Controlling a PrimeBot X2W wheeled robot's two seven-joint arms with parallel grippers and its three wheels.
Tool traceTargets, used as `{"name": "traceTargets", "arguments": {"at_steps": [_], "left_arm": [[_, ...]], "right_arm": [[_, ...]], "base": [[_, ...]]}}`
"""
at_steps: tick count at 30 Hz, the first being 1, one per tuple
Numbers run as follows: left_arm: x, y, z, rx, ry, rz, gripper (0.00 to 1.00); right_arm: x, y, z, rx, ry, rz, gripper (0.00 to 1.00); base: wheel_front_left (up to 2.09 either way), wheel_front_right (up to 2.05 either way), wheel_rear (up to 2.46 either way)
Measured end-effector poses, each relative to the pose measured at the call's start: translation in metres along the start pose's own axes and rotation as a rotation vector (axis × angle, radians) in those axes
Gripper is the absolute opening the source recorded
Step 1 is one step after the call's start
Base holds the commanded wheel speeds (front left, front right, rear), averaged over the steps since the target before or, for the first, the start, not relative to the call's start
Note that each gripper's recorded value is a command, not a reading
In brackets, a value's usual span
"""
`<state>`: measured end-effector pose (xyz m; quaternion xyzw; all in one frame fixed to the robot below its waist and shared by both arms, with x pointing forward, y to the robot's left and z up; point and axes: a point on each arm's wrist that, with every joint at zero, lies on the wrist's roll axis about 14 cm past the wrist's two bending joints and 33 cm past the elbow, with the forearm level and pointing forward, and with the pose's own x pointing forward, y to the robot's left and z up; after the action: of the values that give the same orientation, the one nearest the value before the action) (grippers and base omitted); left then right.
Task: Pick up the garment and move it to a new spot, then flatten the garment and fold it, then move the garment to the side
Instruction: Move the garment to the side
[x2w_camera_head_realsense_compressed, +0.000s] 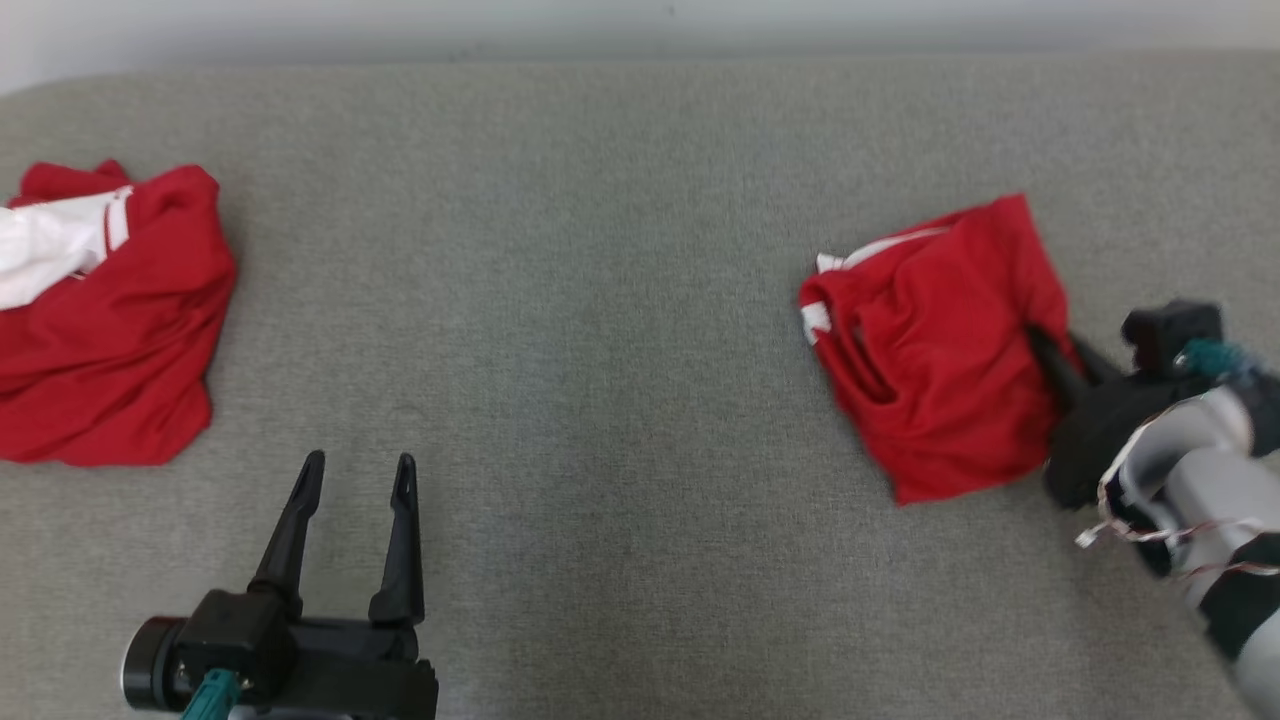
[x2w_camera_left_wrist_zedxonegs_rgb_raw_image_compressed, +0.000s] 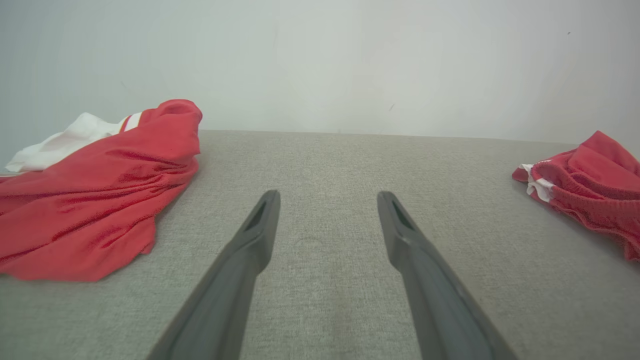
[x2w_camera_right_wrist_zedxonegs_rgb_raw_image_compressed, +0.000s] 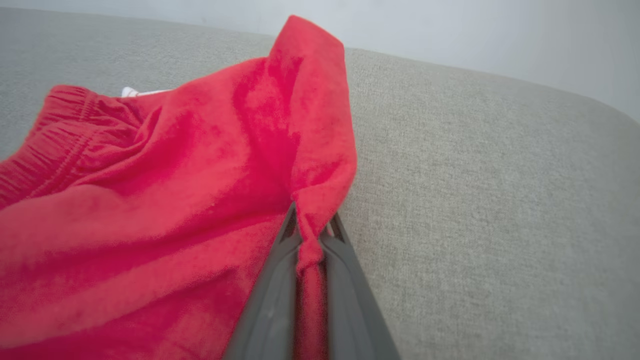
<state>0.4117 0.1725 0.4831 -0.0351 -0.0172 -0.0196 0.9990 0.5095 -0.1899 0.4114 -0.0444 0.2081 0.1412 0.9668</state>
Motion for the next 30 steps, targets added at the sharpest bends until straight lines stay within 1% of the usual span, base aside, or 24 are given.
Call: {"name": "traceTargets", "arguments": {"at_steps": [3,6,12,19,26,30], "left_arm": [[0.011,-0.007,-0.006,-0.004,0.008,-0.022,1.00],[0.029,-0.017,-0.007,0.001,-0.006,-0.058,1.00],[0.063,-0.024,-0.014,0.011,-0.035,-0.090,1.00],[0.088,-0.046,-0.036,0.020,-0.027,-0.165,1.00],[0.103,-0.069,-0.056,0.003,-0.027,-0.226,1.00],[0.106,-0.079,-0.067,-0.010,-0.017,-0.253,1.00]], "right_arm": [[0.005,-0.022,0.008,-0.070,0.005,-0.011,0.00],[0.008,-0.053,0.017,-0.130,0.008,-0.045,0.00],[0.012,-0.105,0.034,-0.211,0.004,-0.112,0.00],[-0.014,-0.168,0.041,-0.275,0.029,-0.237,0.00],[-0.042,-0.213,0.038,-0.308,0.078,-0.347,0.00],[-0.047,-0.230,0.037,-0.314,0.103,-0.394,0.00]], "base": [[0.00,0.00,0.00],[0.00,0.00,0.00],[0.00,0.00,0.00],[0.00,0.00,0.00],[0.00,0.00,0.00],[0.00,0.00,0.00]]}}
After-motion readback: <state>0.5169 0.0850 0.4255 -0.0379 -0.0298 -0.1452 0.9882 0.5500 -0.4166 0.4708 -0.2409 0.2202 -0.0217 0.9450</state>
